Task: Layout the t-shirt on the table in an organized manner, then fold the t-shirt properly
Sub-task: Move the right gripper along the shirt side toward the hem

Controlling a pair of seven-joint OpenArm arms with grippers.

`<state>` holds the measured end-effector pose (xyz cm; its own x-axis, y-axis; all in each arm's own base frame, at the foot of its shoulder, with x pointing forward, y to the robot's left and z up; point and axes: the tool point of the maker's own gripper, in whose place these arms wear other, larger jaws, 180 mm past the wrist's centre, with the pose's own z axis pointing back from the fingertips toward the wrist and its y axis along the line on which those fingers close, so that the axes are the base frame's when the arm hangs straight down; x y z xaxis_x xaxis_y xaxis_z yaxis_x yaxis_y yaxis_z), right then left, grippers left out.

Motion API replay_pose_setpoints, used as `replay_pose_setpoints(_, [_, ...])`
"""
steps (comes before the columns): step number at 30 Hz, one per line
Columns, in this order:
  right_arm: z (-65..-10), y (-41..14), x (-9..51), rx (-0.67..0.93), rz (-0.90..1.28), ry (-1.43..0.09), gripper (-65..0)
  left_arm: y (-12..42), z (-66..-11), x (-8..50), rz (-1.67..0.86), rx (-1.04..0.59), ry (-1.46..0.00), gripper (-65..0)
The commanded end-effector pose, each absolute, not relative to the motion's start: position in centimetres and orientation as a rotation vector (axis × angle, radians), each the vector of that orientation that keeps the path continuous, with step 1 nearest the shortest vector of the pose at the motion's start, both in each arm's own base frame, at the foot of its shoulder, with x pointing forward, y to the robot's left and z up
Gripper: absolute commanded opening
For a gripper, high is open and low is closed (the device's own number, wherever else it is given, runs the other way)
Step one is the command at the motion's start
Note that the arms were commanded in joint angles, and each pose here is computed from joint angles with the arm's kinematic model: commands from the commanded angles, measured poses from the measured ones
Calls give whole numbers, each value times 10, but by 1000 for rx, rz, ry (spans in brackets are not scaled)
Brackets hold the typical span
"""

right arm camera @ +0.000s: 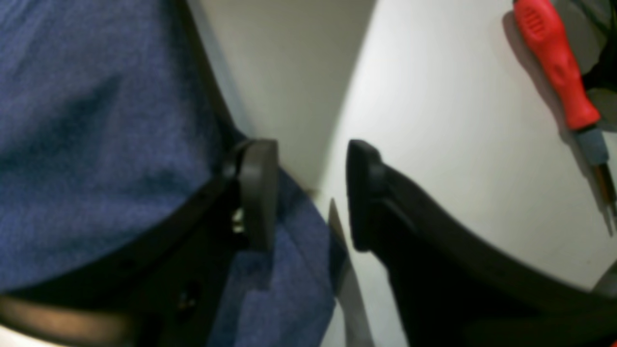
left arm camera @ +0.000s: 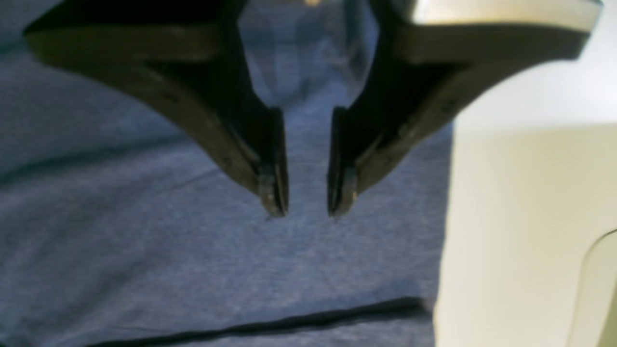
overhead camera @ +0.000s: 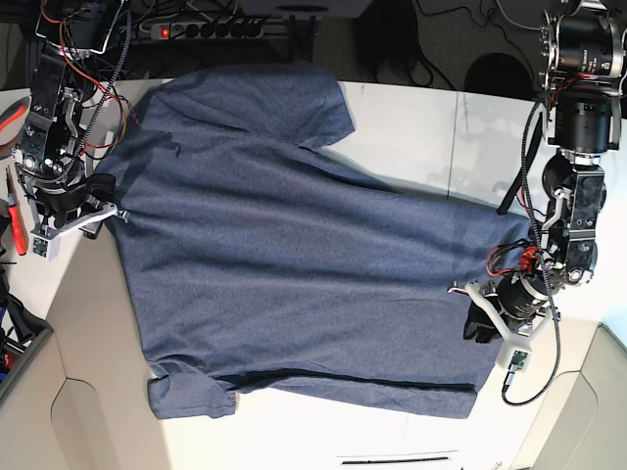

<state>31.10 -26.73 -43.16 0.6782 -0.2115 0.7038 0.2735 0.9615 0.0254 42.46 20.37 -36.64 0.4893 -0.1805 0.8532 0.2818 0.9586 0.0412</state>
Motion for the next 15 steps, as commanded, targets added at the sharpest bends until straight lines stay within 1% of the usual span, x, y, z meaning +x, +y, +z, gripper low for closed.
replay_pose_setpoints(1, [-414, -273, 325, -96, -265, -854, -404, 206, -348, 435, -282, -106, -1080, -470])
replay_pose_setpoints(6, [-393, -278, 347, -125, -249, -927, -404, 192, -354, 432, -273, -138, -1073, -470])
replay_pose_setpoints(12, [-346, -278, 397, -107, -261, -1054, -404, 188, -356, 431, -271, -146, -1067, -470])
replay_pose_setpoints(15, [-333, -277, 425, -80, -281, -1091, -404, 188, -356, 431, -271, -146, -1067, -470])
